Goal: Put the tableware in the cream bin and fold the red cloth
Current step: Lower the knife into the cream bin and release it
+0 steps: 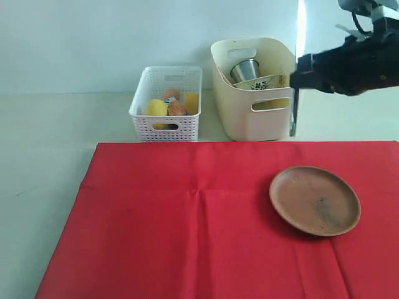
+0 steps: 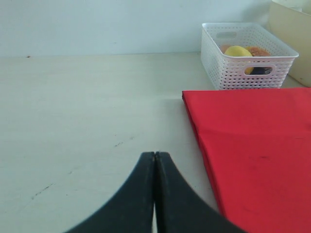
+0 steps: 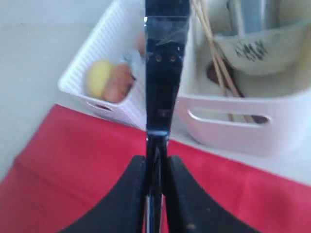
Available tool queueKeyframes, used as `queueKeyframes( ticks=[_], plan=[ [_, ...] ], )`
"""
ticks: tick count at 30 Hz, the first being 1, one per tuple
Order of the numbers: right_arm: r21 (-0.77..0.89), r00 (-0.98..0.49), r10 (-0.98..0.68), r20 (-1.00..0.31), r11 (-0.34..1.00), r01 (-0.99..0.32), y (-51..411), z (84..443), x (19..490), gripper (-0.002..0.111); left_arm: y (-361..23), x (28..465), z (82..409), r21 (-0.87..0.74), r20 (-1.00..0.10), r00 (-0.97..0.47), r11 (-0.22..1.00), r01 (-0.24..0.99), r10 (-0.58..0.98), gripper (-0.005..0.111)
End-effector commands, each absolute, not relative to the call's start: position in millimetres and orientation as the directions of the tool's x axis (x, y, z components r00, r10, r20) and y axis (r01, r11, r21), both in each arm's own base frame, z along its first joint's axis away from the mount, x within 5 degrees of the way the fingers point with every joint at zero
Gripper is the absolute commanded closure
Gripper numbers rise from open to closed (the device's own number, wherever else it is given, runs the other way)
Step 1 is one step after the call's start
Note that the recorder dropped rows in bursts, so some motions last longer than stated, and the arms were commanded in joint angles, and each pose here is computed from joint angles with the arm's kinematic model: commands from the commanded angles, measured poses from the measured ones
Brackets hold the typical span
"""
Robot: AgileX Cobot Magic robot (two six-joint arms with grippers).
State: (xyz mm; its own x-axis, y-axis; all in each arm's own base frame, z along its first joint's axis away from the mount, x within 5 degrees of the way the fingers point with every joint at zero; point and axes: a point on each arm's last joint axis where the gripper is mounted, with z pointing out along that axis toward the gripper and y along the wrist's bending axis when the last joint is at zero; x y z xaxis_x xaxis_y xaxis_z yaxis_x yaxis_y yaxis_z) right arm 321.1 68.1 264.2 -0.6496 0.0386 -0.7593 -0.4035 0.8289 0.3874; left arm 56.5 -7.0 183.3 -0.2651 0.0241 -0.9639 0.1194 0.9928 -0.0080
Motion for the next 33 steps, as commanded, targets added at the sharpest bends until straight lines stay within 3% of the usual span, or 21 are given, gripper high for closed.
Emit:
queueKeyframes(
  ticks=[1,8,14,26,28,33],
  plan=[
    [0.405,-0.494,0.147,-0.857,0.784,-0.471,77,282,335,0.108,-7,56,183,-0.014,-0.965,-0.261,0.993,0.116,0.017,0.107],
    [0.327,-0.405,0.106,-0.908,0.783,-0.529,83,288,402,0.108,-7,56,183,-0.014,-0.965,-0.261,0.993,0.116,0.017,0.107],
    [0.2,-0.4,-0.003,-0.916,0.863,-0.464,78,249,467,0.108,-7,56,183,-0.014,-0.965,-0.261,0.993,0.116,0.017,0.107],
    [0.093,-0.466,-0.197,-0.862,0.844,-0.529,80,184,491,0.108,-7,56,183,-0.014,-0.965,-0.261,0.993,0.116,0.017,0.107],
    [0.069,-0.464,-0.23,-0.855,0.838,-0.542,80,181,491,0.104,-7,56,183,-0.014,-0.965,-0.261,0.993,0.116,0.017,0.107],
    [0.1,-0.48,-0.204,-0.853,0.84,-0.534,81,181,490,0.081,-7,56,183,-0.014,-0.965,-0.261,0.993,0.116,0.017,0.107]
  ],
)
